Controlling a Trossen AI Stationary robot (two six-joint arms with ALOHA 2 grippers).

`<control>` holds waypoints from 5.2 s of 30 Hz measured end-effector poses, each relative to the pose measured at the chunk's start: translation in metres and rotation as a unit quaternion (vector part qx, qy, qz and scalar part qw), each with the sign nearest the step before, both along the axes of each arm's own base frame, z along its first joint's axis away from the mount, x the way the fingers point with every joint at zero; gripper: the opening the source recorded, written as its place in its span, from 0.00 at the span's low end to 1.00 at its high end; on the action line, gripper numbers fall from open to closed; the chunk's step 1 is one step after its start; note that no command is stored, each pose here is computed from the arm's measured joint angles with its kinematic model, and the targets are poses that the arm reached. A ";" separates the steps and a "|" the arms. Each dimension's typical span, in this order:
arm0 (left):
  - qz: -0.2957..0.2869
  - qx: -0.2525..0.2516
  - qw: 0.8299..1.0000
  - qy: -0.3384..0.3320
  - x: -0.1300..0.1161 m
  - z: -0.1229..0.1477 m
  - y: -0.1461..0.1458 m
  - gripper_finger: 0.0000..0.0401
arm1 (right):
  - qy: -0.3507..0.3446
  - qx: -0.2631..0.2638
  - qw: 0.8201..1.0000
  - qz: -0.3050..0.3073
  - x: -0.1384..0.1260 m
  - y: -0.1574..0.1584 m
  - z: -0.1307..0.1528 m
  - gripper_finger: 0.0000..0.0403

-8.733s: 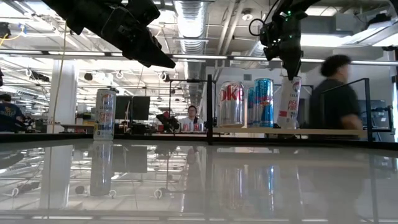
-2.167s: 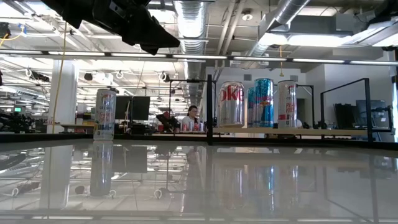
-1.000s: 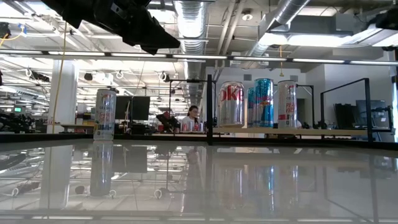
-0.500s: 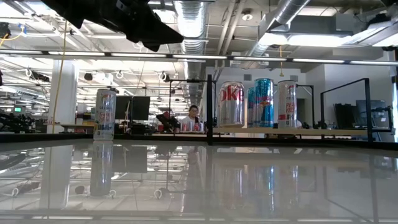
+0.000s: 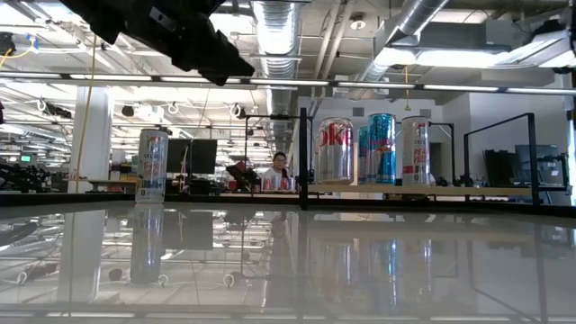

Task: Place canned beverage on shelf
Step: Put the white-pink soda can aligned with the other white-pink soda can on the shelf

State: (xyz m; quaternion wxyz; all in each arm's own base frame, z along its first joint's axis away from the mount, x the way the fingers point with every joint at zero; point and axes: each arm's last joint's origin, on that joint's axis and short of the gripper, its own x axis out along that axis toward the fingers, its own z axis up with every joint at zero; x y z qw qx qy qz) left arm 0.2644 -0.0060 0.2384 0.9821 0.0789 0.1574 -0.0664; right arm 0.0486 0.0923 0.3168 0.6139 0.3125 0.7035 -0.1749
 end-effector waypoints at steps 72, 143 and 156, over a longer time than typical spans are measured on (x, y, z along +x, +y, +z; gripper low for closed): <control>0.007 -0.035 0.999 -0.009 0.001 0.002 -0.001 0.00 | -0.077 -0.149 0.984 0.055 0.048 0.071 -0.117 0.05; -0.027 -0.098 0.995 0.007 0.037 -0.044 -0.021 0.00 | -0.211 -0.479 0.852 -0.029 0.160 -0.014 -0.124 0.05; -0.035 -0.125 0.991 0.041 0.069 -0.086 -0.027 0.00 | -0.269 -0.331 0.904 -0.009 0.180 -0.009 -0.145 0.05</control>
